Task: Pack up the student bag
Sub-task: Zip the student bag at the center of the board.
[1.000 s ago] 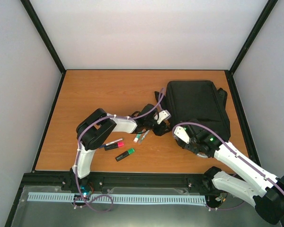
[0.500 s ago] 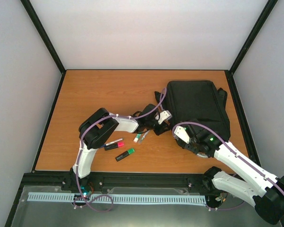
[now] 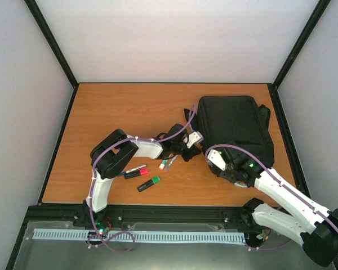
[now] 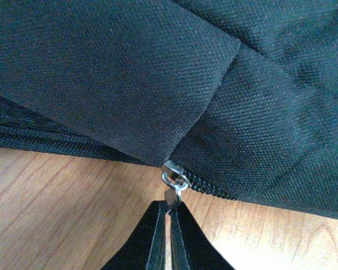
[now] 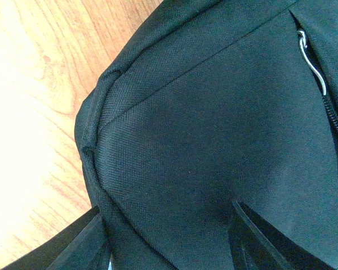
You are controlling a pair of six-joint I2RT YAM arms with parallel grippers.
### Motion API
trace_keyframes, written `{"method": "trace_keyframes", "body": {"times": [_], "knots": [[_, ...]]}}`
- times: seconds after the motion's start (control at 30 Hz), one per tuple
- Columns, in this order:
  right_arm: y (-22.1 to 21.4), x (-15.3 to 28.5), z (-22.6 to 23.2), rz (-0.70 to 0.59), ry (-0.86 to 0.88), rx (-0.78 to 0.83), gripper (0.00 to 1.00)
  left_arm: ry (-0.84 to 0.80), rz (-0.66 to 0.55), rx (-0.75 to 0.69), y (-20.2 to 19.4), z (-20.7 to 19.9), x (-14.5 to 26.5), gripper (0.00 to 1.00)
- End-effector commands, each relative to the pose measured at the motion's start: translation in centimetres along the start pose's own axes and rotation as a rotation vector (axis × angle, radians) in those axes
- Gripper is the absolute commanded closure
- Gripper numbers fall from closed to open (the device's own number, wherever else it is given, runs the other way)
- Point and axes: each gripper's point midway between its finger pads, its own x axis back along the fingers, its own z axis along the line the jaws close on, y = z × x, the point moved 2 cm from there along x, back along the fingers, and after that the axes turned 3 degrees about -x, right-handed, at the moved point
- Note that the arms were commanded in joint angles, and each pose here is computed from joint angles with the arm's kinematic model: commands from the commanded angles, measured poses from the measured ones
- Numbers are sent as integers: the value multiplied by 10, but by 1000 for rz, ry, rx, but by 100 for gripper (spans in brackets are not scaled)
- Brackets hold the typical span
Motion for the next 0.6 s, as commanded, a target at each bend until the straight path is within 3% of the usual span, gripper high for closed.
{"method": "trace_keyframes", "body": {"times": [0.0,0.1,0.23,0.57], "knots": [[-1,-3,-1,3,-3,-25,43,-20,-66,-31,20,-10,8,94],[-1,-4,0,4,2,-24,43,-23,-66,-28,20,-10,7,94],[-1,-5,0,8,5,-25,43,8,-62,-19,19,-4,4,87],[-4,-9,2,21,12,-24,43,6,-78,-32,26,-1,-3,86]]}}
